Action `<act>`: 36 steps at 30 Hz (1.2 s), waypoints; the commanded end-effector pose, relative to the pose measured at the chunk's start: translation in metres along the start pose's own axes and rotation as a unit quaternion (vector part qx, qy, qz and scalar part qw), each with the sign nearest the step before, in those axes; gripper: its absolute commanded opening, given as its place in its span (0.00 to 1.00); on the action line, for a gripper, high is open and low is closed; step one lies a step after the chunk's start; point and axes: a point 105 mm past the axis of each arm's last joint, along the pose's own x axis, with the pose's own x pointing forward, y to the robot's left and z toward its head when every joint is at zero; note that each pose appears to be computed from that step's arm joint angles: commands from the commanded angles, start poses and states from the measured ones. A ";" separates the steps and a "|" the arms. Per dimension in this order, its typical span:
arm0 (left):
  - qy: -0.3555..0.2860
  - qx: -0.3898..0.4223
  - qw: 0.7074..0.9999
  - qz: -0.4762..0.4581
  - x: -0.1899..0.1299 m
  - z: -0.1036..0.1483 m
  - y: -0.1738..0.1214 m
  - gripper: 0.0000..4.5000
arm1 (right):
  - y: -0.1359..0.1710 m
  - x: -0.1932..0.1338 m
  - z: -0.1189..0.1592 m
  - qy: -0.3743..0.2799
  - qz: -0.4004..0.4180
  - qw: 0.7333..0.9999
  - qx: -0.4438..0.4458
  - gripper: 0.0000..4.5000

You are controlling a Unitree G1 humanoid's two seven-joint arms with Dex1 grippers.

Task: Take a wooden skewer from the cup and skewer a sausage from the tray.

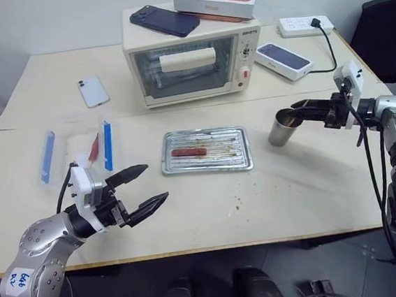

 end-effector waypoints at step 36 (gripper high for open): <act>-0.175 -0.099 0.960 -0.197 0.089 0.065 -0.034 0.83 | 0.185 0.029 0.089 -0.266 0.345 0.875 0.211 0.00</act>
